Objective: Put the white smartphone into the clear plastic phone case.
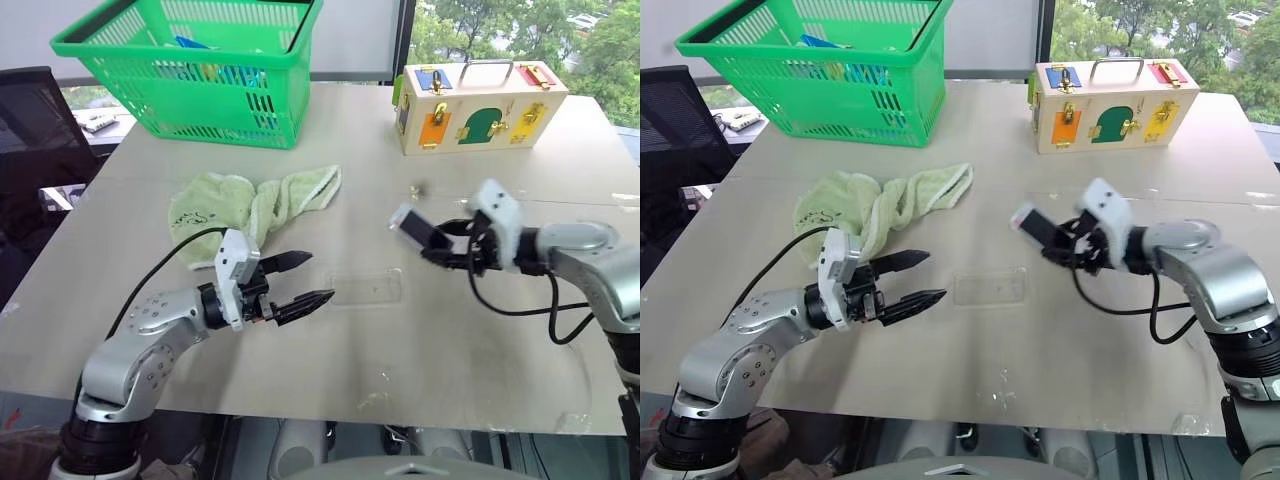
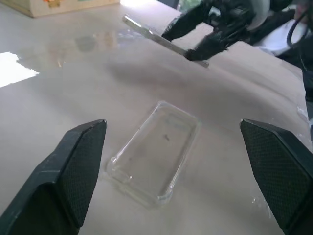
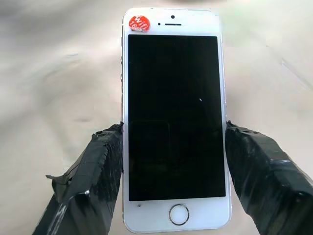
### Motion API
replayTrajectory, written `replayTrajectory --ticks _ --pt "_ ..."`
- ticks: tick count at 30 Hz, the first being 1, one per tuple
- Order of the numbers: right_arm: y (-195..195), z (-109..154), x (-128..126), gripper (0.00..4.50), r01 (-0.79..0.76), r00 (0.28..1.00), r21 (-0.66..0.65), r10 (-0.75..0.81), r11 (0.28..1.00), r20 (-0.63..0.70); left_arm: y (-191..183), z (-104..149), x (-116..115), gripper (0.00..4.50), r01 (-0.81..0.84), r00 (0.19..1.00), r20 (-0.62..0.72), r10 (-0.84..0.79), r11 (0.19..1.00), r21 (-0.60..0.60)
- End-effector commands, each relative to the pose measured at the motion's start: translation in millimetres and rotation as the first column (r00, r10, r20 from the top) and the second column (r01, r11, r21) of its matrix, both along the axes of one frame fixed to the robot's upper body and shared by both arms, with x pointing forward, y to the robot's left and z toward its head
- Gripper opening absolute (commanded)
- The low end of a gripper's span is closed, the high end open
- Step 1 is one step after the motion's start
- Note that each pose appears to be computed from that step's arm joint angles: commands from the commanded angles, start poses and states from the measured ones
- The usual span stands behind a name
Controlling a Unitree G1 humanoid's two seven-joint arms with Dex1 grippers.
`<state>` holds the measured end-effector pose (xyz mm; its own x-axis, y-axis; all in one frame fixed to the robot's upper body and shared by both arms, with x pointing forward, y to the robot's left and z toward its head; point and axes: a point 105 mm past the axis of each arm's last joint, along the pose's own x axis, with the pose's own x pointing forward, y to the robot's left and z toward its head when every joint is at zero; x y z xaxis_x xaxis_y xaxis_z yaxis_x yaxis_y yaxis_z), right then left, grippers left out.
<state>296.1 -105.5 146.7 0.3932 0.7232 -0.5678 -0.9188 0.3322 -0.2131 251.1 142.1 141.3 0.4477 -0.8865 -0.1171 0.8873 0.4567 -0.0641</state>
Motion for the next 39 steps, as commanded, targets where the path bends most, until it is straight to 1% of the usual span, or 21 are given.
replayTrajectory --ticks 1,4,7,9,17,22,24,27,31,35,39 --pt "17 -10 -8 2.76 -0.153 0.986 -0.149 0.161 0.977 0.039 4 6 -1 4.5 0.021 0.999 0.045 -0.022 0.999 0.029" --pt "30 -15 -10 2.76 -0.226 0.972 -0.202 0.235 0.953 0.02 6 5 -5 4.5 0.04 0.997 0.065 -0.042 0.999 0.033" --pt "33 -19 -10 2.76 -0.272 0.958 -0.271 0.287 0.923 0.018 10 -1 -11 4.5 0.06 0.997 0.052 -0.062 0.997 0.043" --pt "36 -18 -9 2.76 -0.285 0.954 -0.277 0.301 0.918 0.017 14 -6 -13 4.5 0.064 0.997 0.033 -0.066 0.997 0.052" --pt "41 -18 -1 2.76 -0.27 0.955 -0.331 0.297 0.904 0.031 23 -21 -23 4.5 0.058 0.998 -0.001 -0.058 0.996 0.072" --pt "47 -17 6 2.76 -0.252 0.963 -0.314 0.268 0.915 0.009 23 -22 -24 4.5 0.064 0.998 0.001 -0.064 0.995 0.075" --pt "47 -18 10 2.76 -0.244 0.965 -0.321 0.261 0.915 0.008 23 -22 -24 4.5 0.064 0.998 0.001 -0.065 0.995 0.075" --pt "46 -22 11 2.76 -0.256 0.96 -0.365 0.279 0.895 0.011 23 -21 -25 4.5 0.066 0.998 0.002 -0.066 0.995 0.074" --pt "45 -32 3 2.76 -0.305 0.943 -0.412 0.332 0.858 -0.007 25 -21 -25 4.5 0.06 0.998 0.002 -0.06 0.996 0.072" --pt "49 -33 -6 2.76 -0.336 0.933 -0.403 0.36 0.851 -0.016 26 -23 -26 4.5 0.054 0.999 0.0 -0.054 0.996 0.07" --pt "47 -33 -7 2.76 -0.336 0.93 -0.415 0.367 0.846 -0.004 26 -24 -26 4.5 0.047 0.999 -0.001 -0.047 0.997 0.069"
